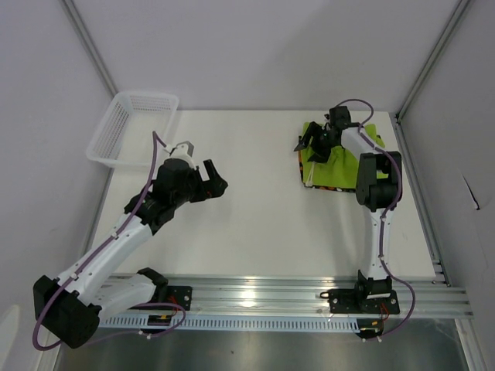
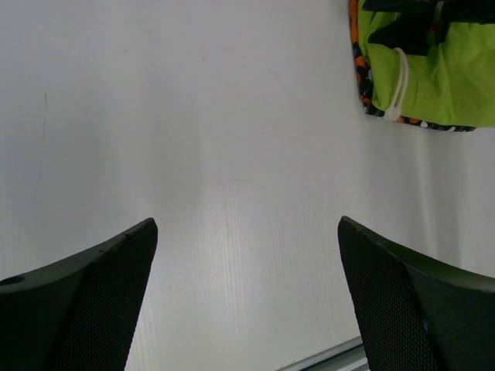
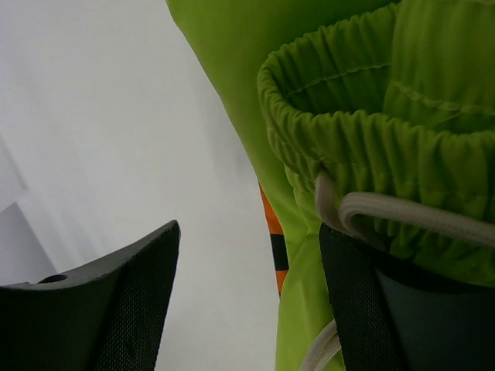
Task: Fold and stack the shorts
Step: Neatly place the folded shorts to the corner
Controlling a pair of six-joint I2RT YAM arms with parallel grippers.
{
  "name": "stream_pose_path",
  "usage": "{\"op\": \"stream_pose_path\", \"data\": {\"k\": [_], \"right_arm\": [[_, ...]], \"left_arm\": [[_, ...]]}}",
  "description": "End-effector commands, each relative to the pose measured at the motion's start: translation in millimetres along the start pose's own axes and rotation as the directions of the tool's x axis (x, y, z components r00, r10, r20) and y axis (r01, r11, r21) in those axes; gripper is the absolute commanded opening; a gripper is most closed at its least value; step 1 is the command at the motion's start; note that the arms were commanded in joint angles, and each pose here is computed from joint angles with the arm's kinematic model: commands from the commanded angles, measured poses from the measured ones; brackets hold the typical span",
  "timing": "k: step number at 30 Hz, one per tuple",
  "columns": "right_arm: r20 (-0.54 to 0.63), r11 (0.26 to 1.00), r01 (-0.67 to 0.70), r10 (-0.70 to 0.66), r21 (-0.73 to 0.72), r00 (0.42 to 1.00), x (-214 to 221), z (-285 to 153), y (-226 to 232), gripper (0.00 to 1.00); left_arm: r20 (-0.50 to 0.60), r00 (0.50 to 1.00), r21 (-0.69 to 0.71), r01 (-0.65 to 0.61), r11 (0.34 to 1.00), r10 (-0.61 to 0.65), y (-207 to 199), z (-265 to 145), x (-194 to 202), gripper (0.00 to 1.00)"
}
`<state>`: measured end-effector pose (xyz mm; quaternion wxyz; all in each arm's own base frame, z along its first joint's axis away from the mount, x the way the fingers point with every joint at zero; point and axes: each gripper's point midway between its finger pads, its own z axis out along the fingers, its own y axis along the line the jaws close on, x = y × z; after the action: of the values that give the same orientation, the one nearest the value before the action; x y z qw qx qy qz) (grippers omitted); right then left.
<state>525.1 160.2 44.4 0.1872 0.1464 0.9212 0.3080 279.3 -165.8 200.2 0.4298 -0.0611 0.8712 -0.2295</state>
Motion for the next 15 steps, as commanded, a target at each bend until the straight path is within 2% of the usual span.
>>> {"op": "stream_pose_path", "data": {"k": [1, 9, 15], "right_arm": [[0.016, 0.977, 0.059, -0.064, 0.206, 0.998, -14, -33, -41, 0.75], [0.017, 0.961, 0.087, -0.095, 0.263, 0.995, -16, -65, -69, 0.76], [0.111, 0.955, 0.028, -0.063, 0.295, 0.992, -31, -102, -81, 0.77]], "left_arm": [[0.016, 1.000, 0.018, -0.008, 1.000, 0.008, 0, -2, -2, 0.99], [0.001, 1.000, 0.029, -0.005, 1.000, 0.005, -1, 2, 3, 0.99], [0.005, 1.000, 0.008, -0.013, 1.000, 0.013, 7, -2, 7, 0.99]]}}
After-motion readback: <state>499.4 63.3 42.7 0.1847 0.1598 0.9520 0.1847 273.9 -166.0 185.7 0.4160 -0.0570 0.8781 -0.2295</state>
